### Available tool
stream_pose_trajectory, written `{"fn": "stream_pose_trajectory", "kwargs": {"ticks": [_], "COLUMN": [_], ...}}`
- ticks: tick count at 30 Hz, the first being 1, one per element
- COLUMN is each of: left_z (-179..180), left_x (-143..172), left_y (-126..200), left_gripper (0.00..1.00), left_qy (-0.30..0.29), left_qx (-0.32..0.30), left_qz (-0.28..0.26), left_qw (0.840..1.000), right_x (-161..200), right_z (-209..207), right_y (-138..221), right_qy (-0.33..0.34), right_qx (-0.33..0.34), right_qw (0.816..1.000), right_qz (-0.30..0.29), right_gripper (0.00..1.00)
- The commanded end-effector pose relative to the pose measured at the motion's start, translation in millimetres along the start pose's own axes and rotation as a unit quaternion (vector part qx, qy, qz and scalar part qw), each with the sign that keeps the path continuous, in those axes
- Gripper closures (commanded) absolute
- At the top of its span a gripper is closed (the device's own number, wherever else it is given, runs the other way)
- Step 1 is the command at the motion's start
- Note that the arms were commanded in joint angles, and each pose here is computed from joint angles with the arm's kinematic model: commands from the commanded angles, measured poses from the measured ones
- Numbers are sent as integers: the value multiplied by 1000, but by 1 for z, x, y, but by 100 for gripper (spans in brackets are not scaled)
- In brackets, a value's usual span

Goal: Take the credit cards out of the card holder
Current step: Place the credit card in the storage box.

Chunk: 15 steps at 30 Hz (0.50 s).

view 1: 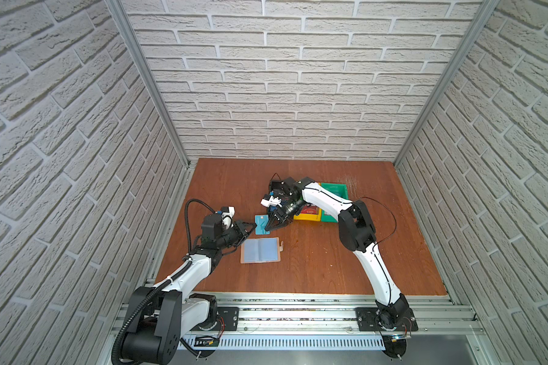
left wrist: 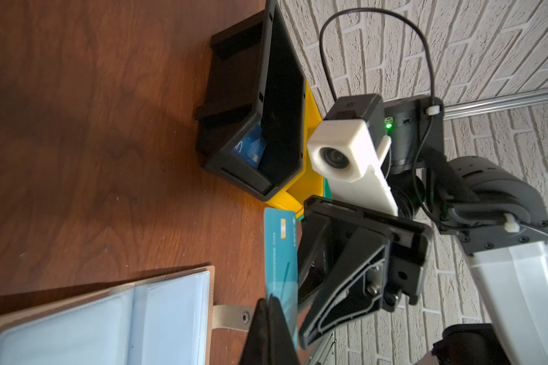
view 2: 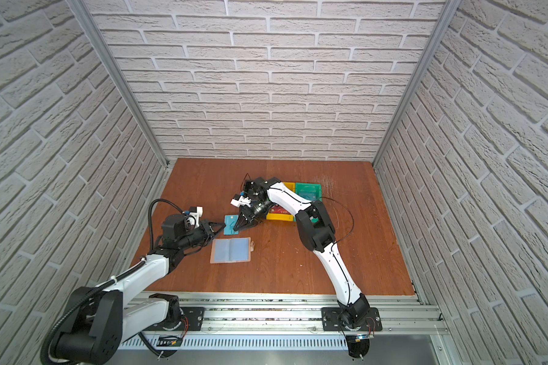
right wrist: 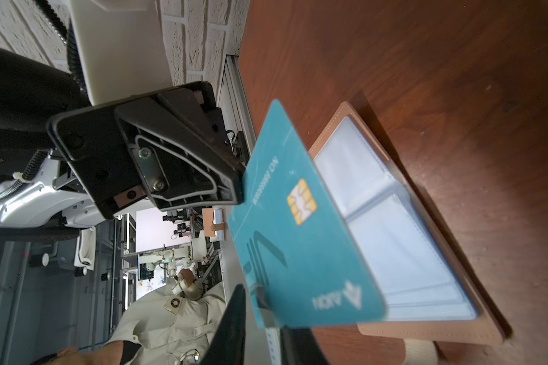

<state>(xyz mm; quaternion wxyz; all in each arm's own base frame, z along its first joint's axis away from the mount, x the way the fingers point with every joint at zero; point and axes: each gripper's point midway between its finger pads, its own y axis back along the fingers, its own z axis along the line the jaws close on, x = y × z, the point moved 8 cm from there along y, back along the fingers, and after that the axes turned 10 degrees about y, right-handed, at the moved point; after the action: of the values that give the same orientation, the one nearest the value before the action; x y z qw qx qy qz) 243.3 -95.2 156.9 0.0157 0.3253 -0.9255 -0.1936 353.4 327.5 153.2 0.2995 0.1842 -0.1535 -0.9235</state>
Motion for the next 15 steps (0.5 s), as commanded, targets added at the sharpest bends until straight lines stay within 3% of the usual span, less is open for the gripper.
{"fn": "stream_pose_trajectory", "kwargs": {"ticks": [1,9,12,15], "left_z": [3,6,7,5], "left_x": [6,6,5,3], "left_y": [-1,-1,3,8], "left_gripper": [100,100,87,84], "left_qy": [-9,-10,-15,-21], "left_qx": [8,-10,-33,-48], "left_qz": [16,11,2,-8], "left_qw": [1000,1000,999,999], "right_x": [-8,-6,-4,-2], "right_z": [19,26,27,29], "right_y": [-6,-5,-3,1], "right_qy": [37,47,48,46], "right_qx": [-42,-52,-33,-7], "right_qw": [998,997,998,999], "right_qz": [-14,-18,-20,-28], "right_gripper": [94,95,94,94]}}
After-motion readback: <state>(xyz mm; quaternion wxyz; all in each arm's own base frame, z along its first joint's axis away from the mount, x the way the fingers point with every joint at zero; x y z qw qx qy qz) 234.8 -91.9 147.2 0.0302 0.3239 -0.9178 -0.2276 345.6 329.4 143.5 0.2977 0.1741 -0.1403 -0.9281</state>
